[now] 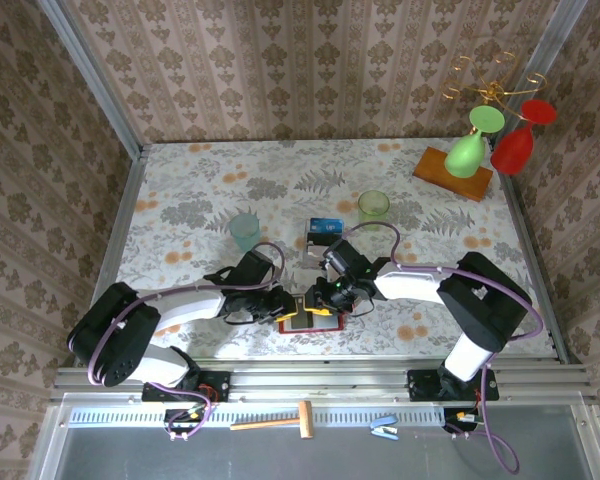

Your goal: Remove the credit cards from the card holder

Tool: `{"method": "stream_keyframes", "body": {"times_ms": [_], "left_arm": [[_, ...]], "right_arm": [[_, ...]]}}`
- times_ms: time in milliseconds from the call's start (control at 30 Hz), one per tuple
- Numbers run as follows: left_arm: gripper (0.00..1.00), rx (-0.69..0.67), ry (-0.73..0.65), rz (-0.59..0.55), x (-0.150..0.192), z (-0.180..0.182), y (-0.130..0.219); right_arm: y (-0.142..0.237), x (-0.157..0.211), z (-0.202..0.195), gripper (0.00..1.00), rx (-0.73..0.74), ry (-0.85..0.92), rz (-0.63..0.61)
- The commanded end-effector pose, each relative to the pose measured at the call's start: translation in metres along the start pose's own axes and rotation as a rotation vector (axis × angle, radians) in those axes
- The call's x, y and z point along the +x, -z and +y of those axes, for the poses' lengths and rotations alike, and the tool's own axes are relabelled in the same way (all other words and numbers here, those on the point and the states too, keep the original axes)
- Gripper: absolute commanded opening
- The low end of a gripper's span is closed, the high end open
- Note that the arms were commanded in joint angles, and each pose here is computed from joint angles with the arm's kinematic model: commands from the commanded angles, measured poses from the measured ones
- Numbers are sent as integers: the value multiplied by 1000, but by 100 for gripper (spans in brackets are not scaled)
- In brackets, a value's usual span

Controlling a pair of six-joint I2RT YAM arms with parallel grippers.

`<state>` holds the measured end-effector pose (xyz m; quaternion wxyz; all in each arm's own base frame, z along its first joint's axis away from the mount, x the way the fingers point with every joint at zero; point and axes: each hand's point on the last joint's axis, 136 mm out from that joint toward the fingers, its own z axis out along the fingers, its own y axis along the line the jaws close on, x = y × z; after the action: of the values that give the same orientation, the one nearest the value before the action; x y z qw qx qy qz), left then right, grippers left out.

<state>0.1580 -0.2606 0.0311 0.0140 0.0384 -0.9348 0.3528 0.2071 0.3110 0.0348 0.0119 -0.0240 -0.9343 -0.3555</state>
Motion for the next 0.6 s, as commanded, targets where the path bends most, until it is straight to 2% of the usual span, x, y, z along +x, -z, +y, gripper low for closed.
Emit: {"method": "stream_keyframes", "body": {"times_ms": [0, 567], "left_arm": [[23, -15, -8, -12, -3, 2, 4], [25, -4, -3, -20, -6, -1, 8]], "right_arm": [[-6, 3, -5, 32, -8, -23, 26], [-10, 5, -11, 31, -3, -30, 31]]}}
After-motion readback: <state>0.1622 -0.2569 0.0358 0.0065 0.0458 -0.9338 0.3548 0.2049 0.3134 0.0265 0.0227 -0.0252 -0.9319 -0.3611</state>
